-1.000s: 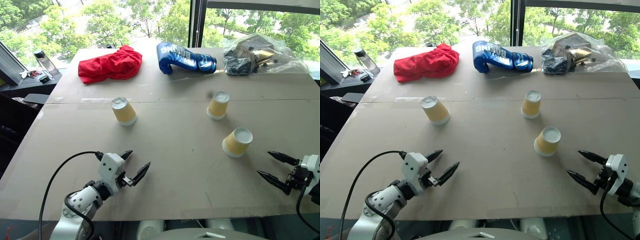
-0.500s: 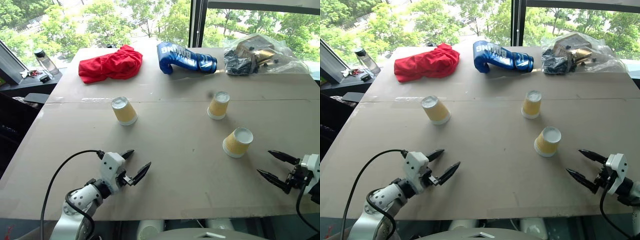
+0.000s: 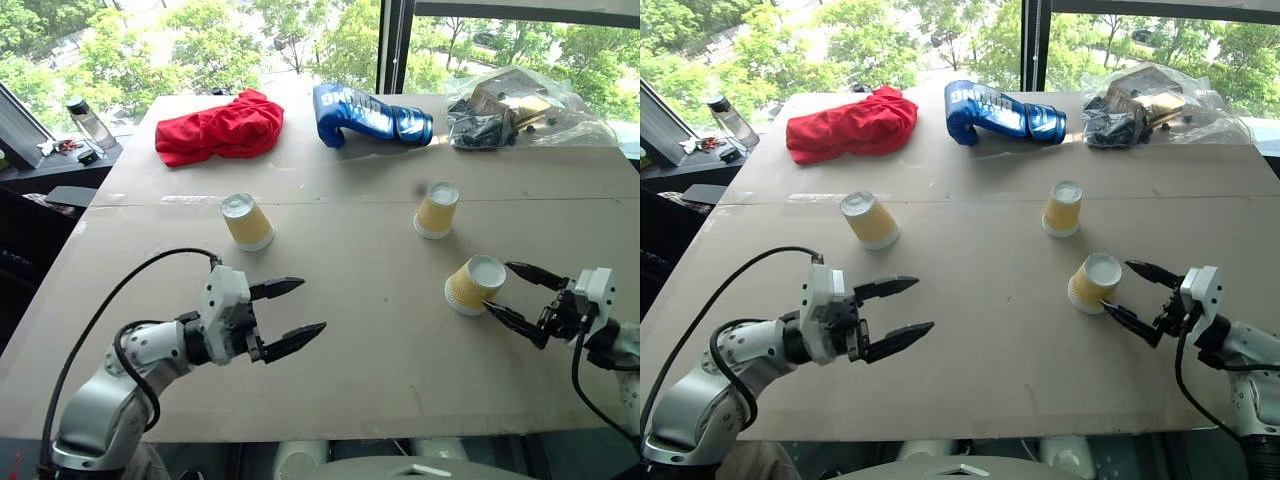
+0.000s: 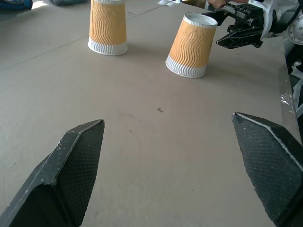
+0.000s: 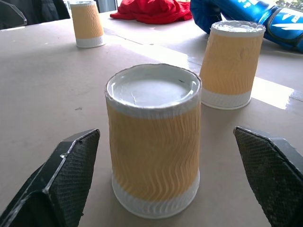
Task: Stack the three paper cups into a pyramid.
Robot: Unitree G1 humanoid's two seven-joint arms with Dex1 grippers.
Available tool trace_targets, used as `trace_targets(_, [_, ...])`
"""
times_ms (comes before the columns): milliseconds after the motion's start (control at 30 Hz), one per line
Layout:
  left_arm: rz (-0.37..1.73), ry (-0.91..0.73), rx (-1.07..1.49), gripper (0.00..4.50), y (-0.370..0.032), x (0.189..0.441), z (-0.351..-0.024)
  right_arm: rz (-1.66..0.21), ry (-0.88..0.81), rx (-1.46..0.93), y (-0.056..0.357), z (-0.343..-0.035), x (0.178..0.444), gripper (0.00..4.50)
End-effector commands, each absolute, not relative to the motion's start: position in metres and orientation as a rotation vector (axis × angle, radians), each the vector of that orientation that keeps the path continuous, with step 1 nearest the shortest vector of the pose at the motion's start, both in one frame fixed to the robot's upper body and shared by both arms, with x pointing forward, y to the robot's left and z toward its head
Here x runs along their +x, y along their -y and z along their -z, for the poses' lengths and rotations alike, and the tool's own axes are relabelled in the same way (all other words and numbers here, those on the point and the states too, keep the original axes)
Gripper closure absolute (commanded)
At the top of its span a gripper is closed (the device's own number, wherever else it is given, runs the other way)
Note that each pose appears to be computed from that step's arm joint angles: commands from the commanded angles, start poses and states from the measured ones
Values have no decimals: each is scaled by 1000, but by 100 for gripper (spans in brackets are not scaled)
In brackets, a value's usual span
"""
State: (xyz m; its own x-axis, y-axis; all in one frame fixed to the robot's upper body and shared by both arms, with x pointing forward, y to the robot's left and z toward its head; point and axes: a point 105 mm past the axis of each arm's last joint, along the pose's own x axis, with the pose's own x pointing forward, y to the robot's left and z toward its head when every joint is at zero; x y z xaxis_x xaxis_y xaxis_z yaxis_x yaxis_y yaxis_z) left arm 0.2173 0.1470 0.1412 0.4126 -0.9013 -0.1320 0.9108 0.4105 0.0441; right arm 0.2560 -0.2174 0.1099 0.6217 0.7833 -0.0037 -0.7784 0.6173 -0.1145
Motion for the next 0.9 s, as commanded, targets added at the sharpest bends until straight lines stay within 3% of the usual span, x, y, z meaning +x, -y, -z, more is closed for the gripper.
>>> trace_targets(33, [1219,-50,159,8,-137,211,-160,-919,94,-113,204,-124,260,0])
trace_targets(600, [1319,11,205,8,-121,209,-189,-961,101,-96,195,-121,266,0])
trace_targets(700, [1357,9,227,0,-117,205,-195,-957,111,-93,196,-122,268,85])
trace_targets(800, [1372,7,219,0,-114,203,-198,-961,110,-93,196,-121,268,220])
trace_targets(900, [1377,3,223,0,-113,202,-199,-961,115,-102,195,-121,269,227])
